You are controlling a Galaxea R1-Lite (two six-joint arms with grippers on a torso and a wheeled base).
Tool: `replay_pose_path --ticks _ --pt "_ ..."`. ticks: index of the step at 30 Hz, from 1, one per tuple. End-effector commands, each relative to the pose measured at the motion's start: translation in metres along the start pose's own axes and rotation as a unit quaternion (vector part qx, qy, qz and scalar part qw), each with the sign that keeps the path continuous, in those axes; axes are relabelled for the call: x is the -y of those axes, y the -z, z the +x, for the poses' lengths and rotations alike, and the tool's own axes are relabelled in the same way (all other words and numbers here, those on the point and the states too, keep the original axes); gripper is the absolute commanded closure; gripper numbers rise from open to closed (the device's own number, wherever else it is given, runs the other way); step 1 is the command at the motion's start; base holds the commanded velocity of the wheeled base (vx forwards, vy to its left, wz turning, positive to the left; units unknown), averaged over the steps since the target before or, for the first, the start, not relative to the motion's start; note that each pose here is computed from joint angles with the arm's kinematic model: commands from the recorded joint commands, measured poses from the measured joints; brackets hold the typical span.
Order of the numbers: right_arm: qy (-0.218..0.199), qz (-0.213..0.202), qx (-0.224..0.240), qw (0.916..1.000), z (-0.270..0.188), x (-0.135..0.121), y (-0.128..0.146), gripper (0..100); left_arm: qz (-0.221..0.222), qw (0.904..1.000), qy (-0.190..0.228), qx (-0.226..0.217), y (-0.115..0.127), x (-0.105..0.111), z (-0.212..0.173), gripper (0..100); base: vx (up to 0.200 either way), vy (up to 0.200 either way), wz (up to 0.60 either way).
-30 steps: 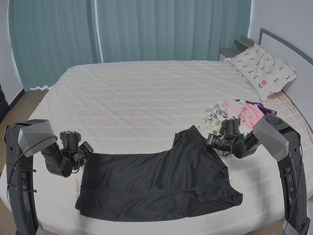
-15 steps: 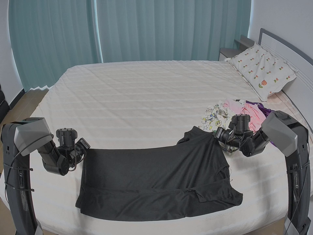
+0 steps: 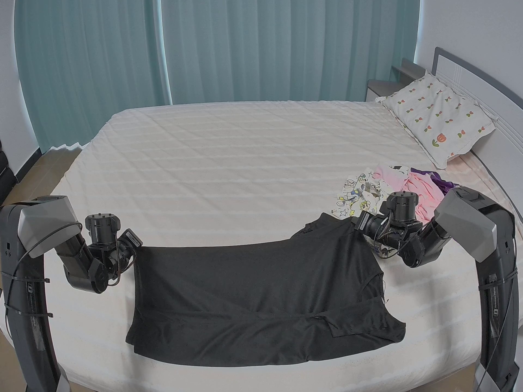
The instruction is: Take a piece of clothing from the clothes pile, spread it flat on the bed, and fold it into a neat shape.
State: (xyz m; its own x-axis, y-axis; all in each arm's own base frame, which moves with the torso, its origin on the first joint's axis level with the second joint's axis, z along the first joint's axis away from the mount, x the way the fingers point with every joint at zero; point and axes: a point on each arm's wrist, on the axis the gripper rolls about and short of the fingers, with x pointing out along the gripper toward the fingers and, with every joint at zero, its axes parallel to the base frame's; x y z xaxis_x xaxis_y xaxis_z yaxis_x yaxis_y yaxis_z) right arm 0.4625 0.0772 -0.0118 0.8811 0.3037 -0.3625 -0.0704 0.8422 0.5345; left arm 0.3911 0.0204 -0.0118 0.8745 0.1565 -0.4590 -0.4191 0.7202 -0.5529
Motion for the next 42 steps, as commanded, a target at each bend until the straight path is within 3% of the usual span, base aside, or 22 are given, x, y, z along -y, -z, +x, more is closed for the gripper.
replay_pose_path --ticks 1,8,16,27,35,38,42 --pt "0.001 0.0 -0.001 1.0 -0.008 -0.002 -0.003 100 0.003 1.0 -0.003 -0.006 0.002 -0.003 -0.003 100 0.0 0.0 0.0" --pt "-0.032 0.011 -0.022 0.9992 -0.04 -0.01 -0.018 100 0.005 0.9999 0.014 0.006 -0.013 0.006 -0.021 100 0.0 0.0 0.0" --pt "-0.027 0.015 -0.04 0.9987 -0.063 -0.008 -0.017 100 0.014 0.9999 0.003 -0.002 -0.018 -0.006 -0.031 100 0.0 0.0 0.0" --pt "0.002 0.006 -0.101 0.9949 -0.097 0.008 0.01 100 0.051 0.9973 -0.025 -0.046 0.001 -0.024 -0.045 100 0.0 0.0 0.0" --pt "0.023 -0.02 -0.149 0.9883 -0.114 0.019 0.036 100 0.066 0.9921 -0.032 -0.102 0.018 -0.04 -0.062 100 0.0 0.0 0.0" --pt "0.028 -0.034 -0.174 0.9837 -0.121 0.021 0.048 100 0.095 0.9855 -0.045 -0.133 0.03 -0.05 -0.072 100 0.0 0.0 0.0" --pt "0.035 -0.043 -0.196 0.9791 -0.129 0.024 0.059 100 0.1 0.9836 -0.033 -0.146 0.034 -0.053 -0.078 100 0.0 0.0 0.0"
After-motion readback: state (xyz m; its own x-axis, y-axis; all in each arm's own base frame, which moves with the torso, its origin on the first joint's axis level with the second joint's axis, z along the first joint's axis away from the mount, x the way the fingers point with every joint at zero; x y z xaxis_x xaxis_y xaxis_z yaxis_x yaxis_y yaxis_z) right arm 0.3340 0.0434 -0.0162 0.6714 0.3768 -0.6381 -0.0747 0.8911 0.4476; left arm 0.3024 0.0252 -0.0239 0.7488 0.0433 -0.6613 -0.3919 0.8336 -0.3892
